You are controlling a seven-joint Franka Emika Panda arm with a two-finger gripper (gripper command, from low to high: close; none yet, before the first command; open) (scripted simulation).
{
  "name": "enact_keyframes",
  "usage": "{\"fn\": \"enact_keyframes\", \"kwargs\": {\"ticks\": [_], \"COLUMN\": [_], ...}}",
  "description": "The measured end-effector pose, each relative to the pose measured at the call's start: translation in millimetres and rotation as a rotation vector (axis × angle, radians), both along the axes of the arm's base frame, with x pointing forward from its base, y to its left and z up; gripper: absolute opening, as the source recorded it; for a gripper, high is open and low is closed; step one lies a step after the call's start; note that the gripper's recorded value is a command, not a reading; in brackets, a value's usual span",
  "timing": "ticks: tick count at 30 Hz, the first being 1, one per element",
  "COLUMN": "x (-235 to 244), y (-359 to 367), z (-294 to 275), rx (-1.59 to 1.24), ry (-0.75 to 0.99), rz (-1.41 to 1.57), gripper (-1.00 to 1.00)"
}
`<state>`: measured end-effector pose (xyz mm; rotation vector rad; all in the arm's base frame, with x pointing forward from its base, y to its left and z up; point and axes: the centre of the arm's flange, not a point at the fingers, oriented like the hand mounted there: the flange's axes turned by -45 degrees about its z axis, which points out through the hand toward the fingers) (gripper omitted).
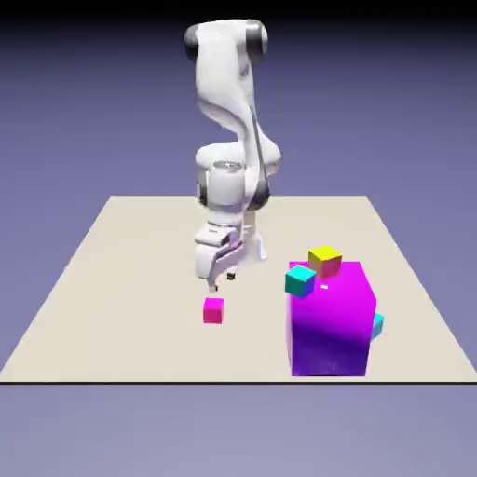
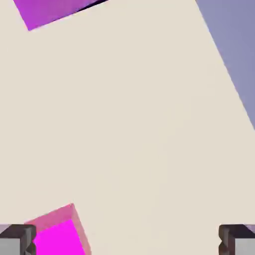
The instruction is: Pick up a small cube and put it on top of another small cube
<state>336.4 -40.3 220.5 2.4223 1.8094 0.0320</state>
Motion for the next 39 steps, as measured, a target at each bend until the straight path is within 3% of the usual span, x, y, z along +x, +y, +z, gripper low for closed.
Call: {"fn": "enact_keyframes", "kwargs": {"ticks": [4, 15, 16, 30, 39], "x": [-21, -21, -21, -21, 85], "y": [-8, -14, -14, -8, 81], "z": [-27, -96, -97, -27, 85], "rx": [-0.045, -0.045, -0.045, -0.045, -0.175], "ry": [0.118, 0.118, 0.118, 0.119, 0.024], "rz": [0.18, 0.18, 0.18, 0.18, 0.604], "gripper": [0.0, 0.0, -1.0, -1.0, -1.0]}}
